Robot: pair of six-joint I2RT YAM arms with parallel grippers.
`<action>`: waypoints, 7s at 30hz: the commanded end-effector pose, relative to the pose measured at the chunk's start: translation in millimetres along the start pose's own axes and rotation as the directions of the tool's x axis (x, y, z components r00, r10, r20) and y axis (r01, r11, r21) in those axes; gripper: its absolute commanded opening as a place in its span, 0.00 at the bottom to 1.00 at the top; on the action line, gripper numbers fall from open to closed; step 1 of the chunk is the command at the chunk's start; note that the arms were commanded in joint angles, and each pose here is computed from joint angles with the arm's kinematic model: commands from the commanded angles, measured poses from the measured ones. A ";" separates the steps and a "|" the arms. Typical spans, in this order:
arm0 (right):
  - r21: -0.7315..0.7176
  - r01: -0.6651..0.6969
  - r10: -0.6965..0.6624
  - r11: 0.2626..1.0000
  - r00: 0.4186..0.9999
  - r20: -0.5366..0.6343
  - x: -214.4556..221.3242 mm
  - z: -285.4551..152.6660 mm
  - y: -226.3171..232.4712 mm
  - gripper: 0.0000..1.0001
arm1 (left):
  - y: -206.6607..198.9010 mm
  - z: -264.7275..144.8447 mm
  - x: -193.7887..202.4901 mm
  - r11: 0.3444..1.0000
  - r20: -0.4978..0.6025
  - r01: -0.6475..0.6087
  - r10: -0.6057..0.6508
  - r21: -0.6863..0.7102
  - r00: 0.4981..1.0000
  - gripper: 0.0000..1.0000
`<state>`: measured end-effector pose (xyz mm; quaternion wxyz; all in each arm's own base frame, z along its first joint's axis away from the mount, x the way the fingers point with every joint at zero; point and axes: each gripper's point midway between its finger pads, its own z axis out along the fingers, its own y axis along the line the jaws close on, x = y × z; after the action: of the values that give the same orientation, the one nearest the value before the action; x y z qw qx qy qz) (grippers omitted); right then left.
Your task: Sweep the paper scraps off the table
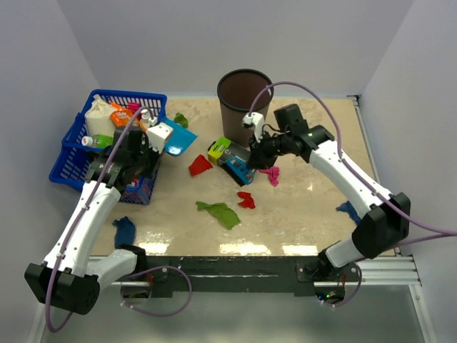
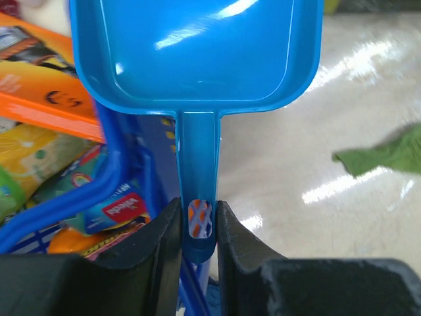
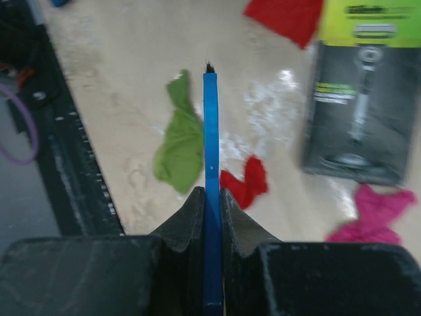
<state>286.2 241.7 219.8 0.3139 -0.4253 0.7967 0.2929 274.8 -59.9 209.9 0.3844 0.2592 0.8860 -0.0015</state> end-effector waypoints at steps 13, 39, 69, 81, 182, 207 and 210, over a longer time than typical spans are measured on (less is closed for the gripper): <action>-0.348 -0.457 0.396 0.819 0.888 -0.235 45.4 89.9 87.6 0.00 | 37.5 -7.6 -56.1 0.978 0.169 0.158 -0.134 -0.134 0.976 0.00; 0.091 -0.397 0.398 0.913 0.917 0.006 38.6 -67.5 0.0 0.00 | 22.7 -3.0 -94.3 1.000 0.275 -0.022 0.024 -0.013 0.961 0.00; 0.770 0.446 -0.286 0.456 0.893 -0.347 -50.3 -58.3 -370.2 0.00 | -0.3 -20.2 -100.7 0.991 0.325 -0.084 0.046 0.105 0.945 0.00; 0.533 0.710 -0.450 0.460 0.704 -0.550 11.4 -16.8 -369.4 0.00 | -2.9 -27.6 -100.7 0.988 0.335 -0.088 0.041 0.125 0.941 0.00; 0.313 0.451 -0.312 0.836 0.859 -0.405 121.0 -40.9 -85.8 0.00 | -118.6 55.4 91.0 0.686 -0.024 -0.480 0.585 0.547 0.811 0.02; 0.673 -0.162 0.258 0.722 0.965 -0.044 77.6 -80.6 -88.4 0.00 | -136.3 83.3 127.5 0.724 -0.022 -0.457 0.545 0.517 0.838 0.60; 0.706 -0.153 0.276 0.692 0.959 -0.062 89.8 -82.1 -93.3 0.00 | -134.0 86.7 134.6 0.732 -0.030 -0.461 0.547 0.502 0.836 0.60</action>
<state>311.4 108.3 186.2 0.3425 -0.2370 0.9091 -0.0031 191.5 -127.9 31.3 0.1896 0.5774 0.7889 -0.0909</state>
